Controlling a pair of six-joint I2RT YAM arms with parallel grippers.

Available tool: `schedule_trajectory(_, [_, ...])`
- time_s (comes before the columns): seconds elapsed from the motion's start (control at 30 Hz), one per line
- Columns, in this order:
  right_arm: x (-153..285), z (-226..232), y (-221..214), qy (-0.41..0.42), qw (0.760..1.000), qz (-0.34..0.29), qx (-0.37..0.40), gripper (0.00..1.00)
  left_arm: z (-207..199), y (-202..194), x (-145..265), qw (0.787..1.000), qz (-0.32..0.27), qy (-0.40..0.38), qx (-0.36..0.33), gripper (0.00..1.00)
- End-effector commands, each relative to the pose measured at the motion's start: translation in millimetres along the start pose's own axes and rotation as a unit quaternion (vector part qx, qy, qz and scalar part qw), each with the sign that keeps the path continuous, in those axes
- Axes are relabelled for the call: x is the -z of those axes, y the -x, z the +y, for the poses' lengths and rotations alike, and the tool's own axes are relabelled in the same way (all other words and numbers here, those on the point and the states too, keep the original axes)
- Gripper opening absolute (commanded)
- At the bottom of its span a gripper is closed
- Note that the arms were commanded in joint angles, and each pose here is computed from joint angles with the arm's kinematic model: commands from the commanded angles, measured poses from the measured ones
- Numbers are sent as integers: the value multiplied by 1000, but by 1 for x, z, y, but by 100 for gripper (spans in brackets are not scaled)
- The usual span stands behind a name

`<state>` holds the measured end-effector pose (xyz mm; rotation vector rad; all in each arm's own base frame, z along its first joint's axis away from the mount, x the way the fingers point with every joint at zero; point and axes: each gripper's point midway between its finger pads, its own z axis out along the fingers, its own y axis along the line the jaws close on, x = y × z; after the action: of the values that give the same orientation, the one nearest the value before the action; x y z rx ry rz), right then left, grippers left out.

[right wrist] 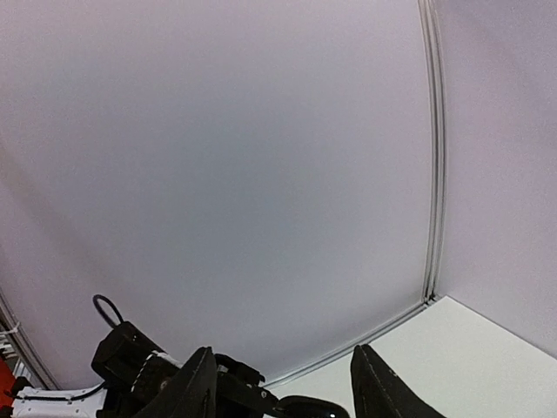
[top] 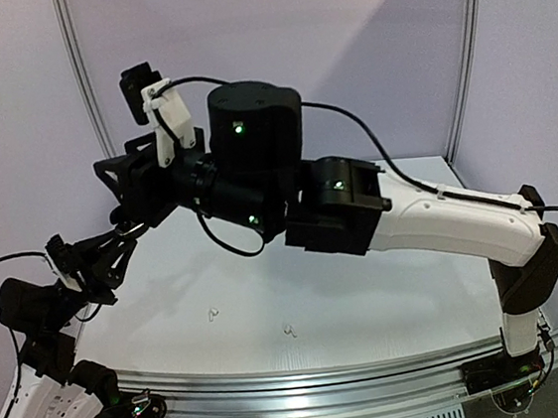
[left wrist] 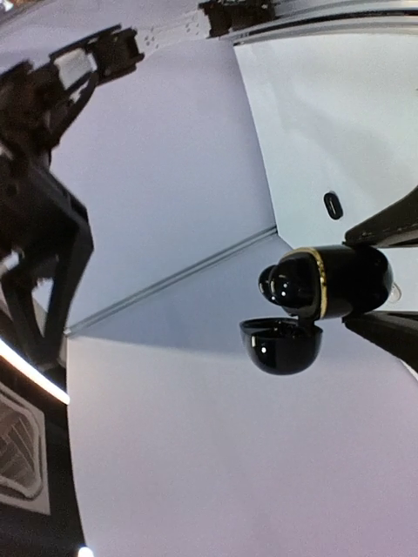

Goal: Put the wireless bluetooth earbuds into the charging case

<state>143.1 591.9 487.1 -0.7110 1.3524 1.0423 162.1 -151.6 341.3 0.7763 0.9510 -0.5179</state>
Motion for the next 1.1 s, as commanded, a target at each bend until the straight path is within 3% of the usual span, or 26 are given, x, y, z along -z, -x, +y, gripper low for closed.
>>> schedule_trajectory(0.0, [16, -35, -30, -72, 992, 101, -13, 53, -43, -5, 5, 981, 26, -140, -135, 0])
schedule_trajectory(0.13, [20, -42, -60, -76, 984, 152, -62, 51, -59, -12, 11, 948, 19, -196, -248, 0])
schedule_trajectory(0.3, [18, -36, -91, -61, 976, 196, -67, 51, -63, -25, 13, 921, 25, -223, -317, 0])
schedule_trajectory(0.47, [23, -42, -101, -74, 973, 208, -69, 51, -45, -26, 6, 914, 48, -187, -358, 0])
schedule_trajectory(0.53, [26, -43, -98, -74, 973, 205, -70, 52, -35, -14, -1, 938, 54, -162, -301, 0])
schedule_trajectory(0.6, [30, -43, -94, -73, 974, 202, -67, 55, -22, 3, -11, 972, 66, -134, -182, 0])
schedule_trajectory(0.67, [36, -44, -87, -73, 975, 200, -60, 59, -16, 13, -20, 989, 75, -125, -36, 0])
schedule_trajectory(0.77, [49, -46, -70, -68, 978, 191, -46, 68, -28, 20, -23, 974, 62, -167, 142, 0])
schedule_trajectory(0.83, [56, -44, -62, -57, 981, 181, -41, 74, -33, 20, -22, 946, 53, -179, 265, 0])
schedule_trajectory(0.93, [68, -39, -49, -30, 986, 157, -42, 79, -31, 15, -25, 925, 48, -171, 335, 0])
schedule_trajectory(1.07, [76, -25, -42, 19, 989, 138, -49, 81, -20, 25, -31, 928, 35, -151, 338, 0])
